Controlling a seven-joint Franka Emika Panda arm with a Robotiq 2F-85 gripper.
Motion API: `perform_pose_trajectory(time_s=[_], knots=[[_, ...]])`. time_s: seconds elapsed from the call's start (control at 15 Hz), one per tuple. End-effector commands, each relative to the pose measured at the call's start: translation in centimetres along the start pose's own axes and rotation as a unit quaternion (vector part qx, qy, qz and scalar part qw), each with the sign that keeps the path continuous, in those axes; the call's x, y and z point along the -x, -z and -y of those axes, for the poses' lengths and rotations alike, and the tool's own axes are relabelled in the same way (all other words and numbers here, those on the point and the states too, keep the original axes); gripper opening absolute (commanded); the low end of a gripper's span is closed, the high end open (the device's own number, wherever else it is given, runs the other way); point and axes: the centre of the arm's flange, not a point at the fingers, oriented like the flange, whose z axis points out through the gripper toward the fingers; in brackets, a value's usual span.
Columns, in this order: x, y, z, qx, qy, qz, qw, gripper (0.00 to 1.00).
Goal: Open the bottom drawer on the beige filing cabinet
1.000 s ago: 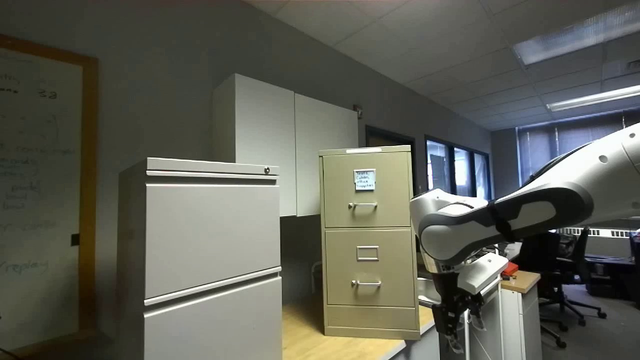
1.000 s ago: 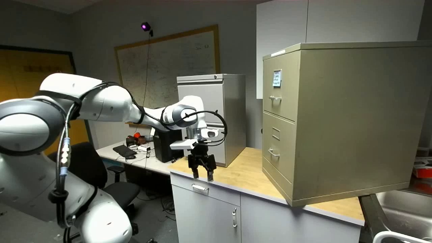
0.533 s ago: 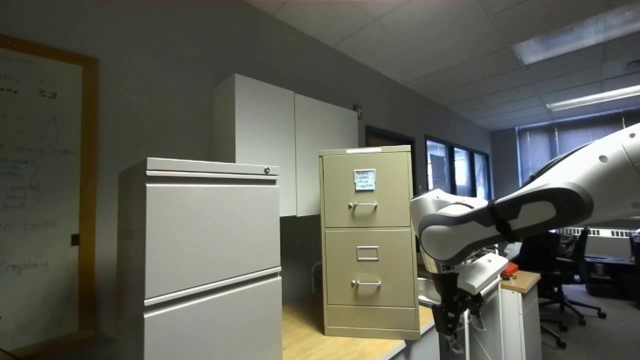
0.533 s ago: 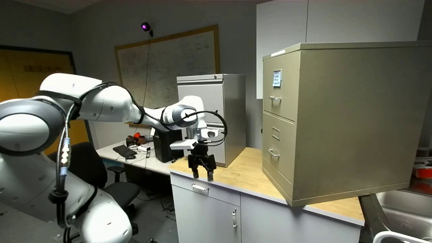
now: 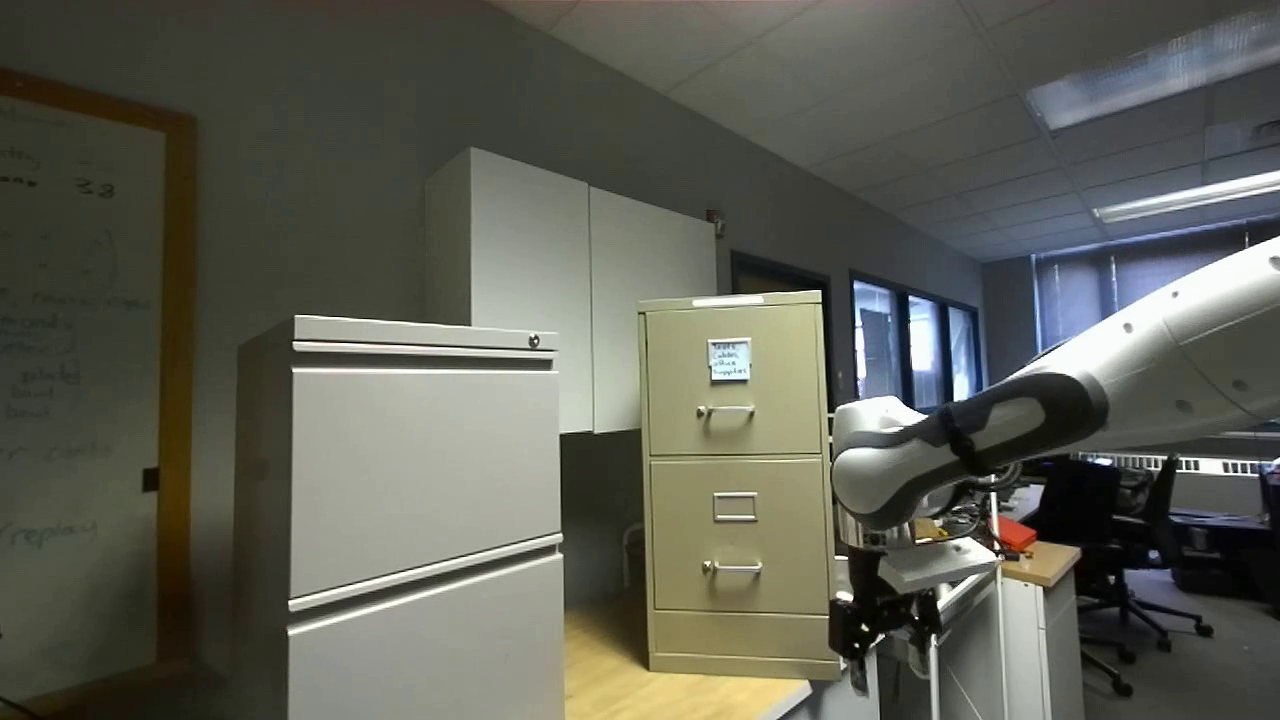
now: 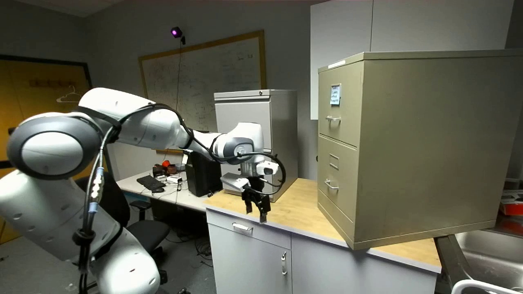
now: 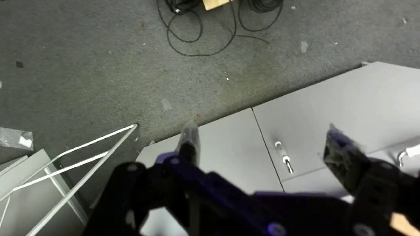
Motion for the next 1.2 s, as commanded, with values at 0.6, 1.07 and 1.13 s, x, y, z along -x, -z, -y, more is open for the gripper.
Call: perform_pose_trajectory(time_s=[0.6,1.07,1.13], knots=[[-19.7,-0.7,-4.3,-0.229,-0.244,-0.148,0.9307,1.00],[-27.5,-3.2,-6.7,-0.246,-0.331,-0.188,0.8915,1.00],[-28.4,-3.3,-7.5,-0.250,-0.342,-0.191,0.8855,1.00]])
